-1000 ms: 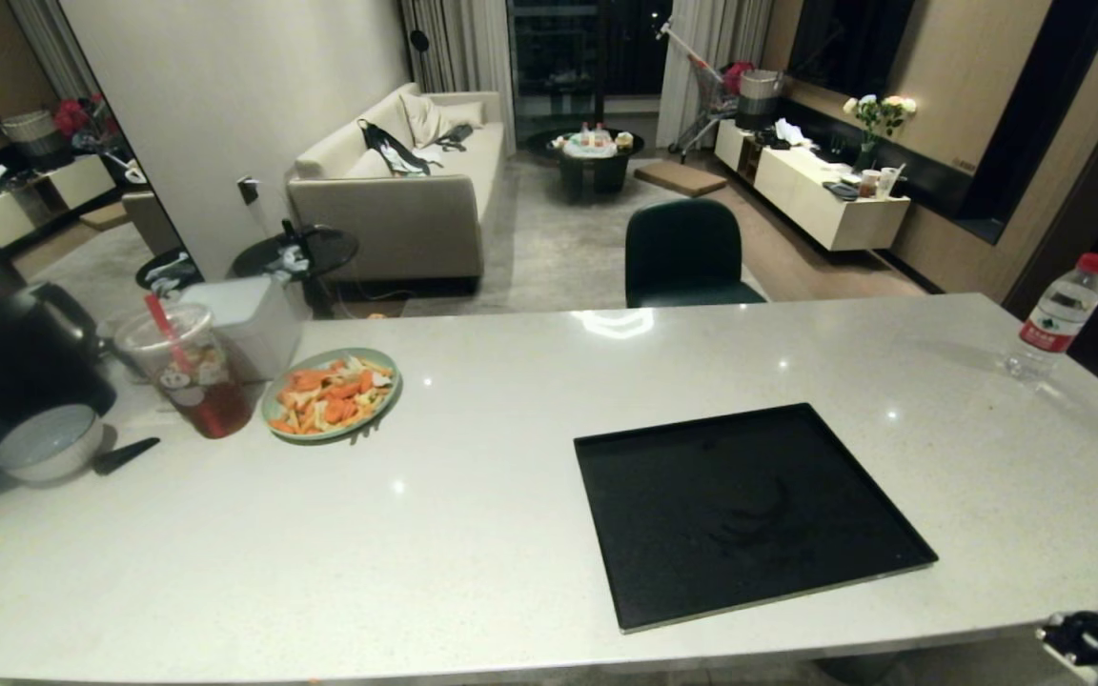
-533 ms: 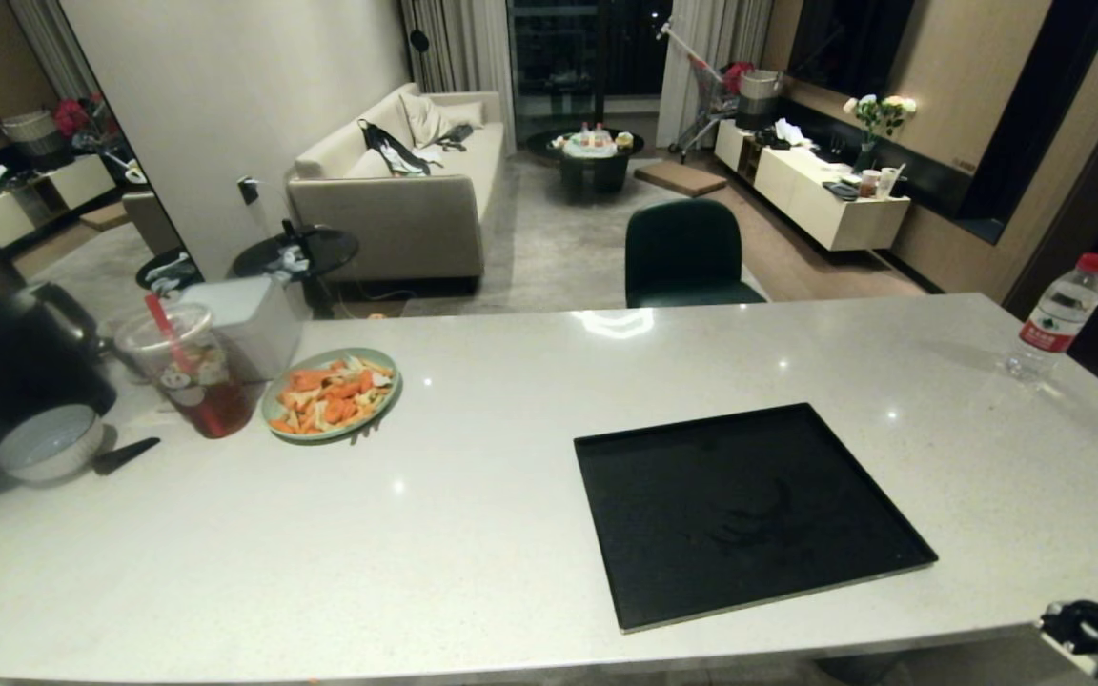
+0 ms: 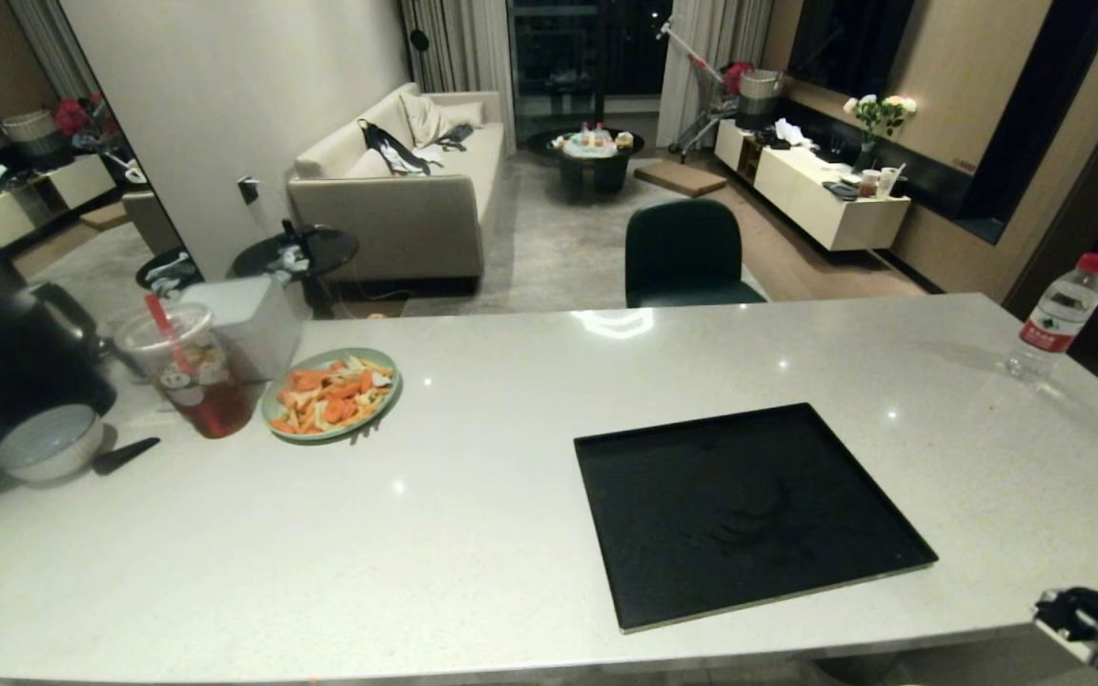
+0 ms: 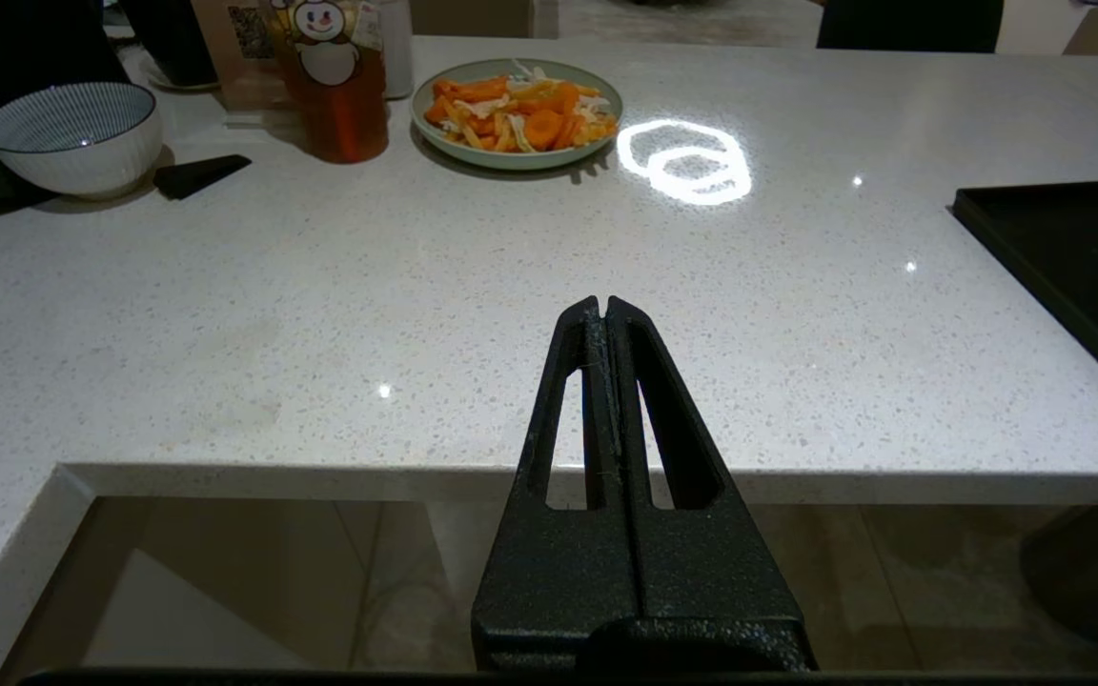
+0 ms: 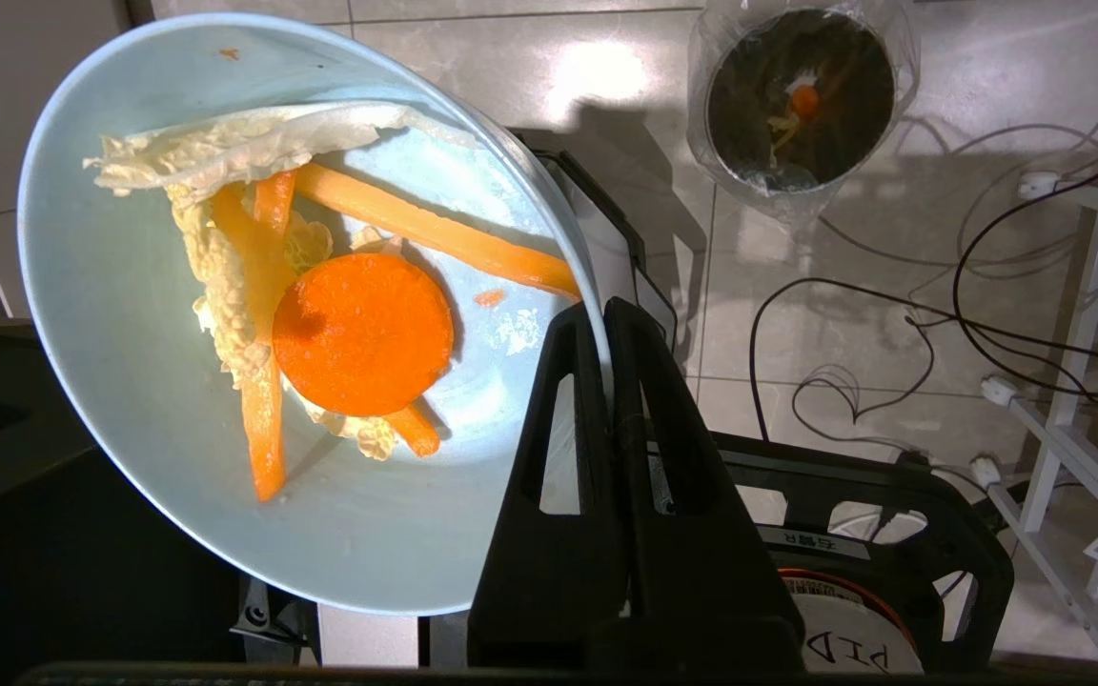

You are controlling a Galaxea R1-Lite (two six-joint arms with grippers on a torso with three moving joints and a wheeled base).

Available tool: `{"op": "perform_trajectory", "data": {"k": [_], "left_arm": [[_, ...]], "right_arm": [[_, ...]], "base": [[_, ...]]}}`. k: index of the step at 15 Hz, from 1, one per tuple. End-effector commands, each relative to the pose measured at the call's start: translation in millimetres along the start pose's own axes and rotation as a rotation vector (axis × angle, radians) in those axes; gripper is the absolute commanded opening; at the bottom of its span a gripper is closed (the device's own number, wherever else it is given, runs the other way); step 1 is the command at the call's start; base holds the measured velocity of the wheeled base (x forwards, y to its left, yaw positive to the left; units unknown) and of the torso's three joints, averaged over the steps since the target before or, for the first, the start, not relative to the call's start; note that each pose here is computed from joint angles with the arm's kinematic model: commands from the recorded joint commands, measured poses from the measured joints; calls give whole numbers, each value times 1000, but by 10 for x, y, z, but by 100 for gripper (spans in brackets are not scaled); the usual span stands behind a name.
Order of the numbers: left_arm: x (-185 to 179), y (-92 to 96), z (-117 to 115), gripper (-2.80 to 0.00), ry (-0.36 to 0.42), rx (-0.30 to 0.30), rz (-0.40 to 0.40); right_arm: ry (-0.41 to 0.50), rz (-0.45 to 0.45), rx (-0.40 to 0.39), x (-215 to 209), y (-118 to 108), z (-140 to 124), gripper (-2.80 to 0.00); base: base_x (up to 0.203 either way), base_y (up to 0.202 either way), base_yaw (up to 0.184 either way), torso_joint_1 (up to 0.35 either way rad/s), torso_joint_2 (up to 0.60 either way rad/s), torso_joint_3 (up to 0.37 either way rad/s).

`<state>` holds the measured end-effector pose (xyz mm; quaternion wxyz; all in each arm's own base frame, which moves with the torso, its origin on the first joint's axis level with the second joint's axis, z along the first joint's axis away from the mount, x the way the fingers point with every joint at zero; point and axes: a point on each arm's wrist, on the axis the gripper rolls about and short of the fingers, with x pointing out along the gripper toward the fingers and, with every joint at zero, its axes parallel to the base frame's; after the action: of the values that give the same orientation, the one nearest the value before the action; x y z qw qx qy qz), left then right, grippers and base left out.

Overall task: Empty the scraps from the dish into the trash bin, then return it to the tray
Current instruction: Move the bowl over the trash can

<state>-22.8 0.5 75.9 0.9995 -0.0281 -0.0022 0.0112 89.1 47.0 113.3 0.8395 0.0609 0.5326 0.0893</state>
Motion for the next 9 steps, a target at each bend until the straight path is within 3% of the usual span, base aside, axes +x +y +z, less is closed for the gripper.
{"op": "perform_trajectory", "data": {"k": [1, 7, 9], "left_arm": [[1, 0, 1, -280, 1, -1, 0], [1, 0, 1, -280, 1, -1, 0], [1, 0, 1, -280, 1, -1, 0]], "right_arm": [[2, -2, 5, -2, -5, -12, -280], [9, -5, 11, 5, -10, -21, -280], [16, -7, 12, 17, -22, -45, -280]], "base": [[0, 0, 0, 0, 0, 0], [0, 0, 0, 0, 0, 0], [0, 0, 0, -112, 259, 156]]}}
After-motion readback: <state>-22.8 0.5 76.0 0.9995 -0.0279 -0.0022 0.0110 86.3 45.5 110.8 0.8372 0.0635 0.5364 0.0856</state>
